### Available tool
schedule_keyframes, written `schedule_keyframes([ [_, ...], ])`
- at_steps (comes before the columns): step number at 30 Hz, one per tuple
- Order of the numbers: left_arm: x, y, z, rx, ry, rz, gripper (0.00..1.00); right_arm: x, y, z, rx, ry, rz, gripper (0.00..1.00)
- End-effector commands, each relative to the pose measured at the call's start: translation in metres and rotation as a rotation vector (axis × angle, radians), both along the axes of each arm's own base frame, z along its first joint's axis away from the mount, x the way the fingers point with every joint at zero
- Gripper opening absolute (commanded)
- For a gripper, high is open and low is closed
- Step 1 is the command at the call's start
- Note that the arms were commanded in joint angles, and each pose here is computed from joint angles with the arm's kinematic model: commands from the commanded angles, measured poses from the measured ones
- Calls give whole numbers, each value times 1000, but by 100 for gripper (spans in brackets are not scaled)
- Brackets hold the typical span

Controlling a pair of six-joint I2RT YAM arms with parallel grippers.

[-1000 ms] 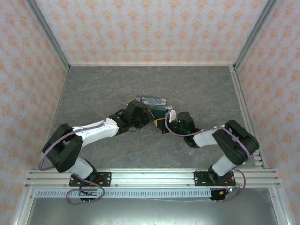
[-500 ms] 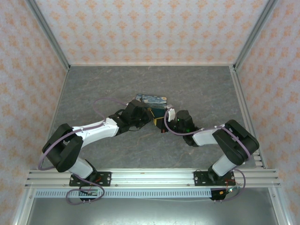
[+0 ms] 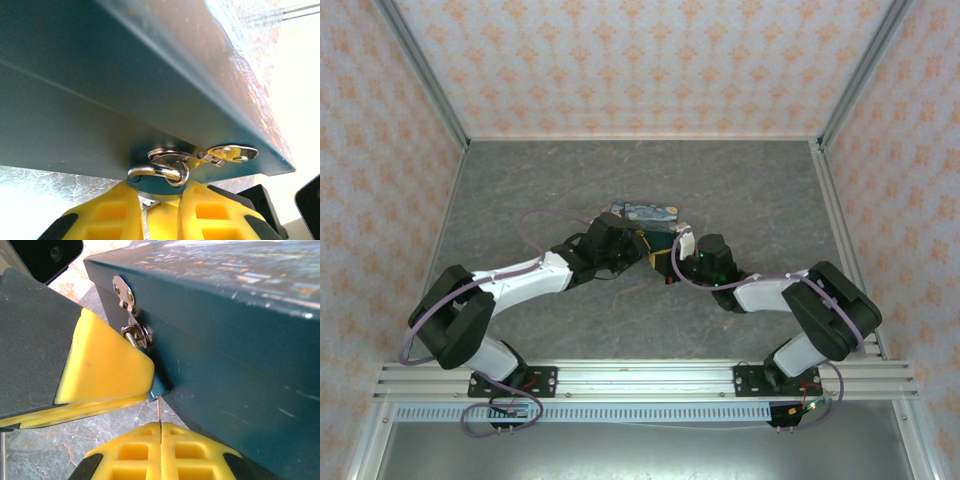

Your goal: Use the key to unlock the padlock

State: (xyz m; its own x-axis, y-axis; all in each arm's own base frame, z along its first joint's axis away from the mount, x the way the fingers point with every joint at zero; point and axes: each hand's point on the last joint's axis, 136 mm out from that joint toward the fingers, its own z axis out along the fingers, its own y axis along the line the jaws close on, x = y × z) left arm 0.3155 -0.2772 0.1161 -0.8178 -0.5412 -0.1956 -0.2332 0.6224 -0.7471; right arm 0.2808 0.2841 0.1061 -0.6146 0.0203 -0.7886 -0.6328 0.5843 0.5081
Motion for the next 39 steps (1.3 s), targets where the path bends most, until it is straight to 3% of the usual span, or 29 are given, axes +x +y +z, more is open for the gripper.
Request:
schedule_keyframes([
  [1, -12, -22, 22, -60, -44, -99, 17, 16, 2, 42, 47, -147, -19, 0],
  [39, -12, -23, 8, -22, -14, -114, 17, 19, -20, 32, -79, -172, 8, 0],
])
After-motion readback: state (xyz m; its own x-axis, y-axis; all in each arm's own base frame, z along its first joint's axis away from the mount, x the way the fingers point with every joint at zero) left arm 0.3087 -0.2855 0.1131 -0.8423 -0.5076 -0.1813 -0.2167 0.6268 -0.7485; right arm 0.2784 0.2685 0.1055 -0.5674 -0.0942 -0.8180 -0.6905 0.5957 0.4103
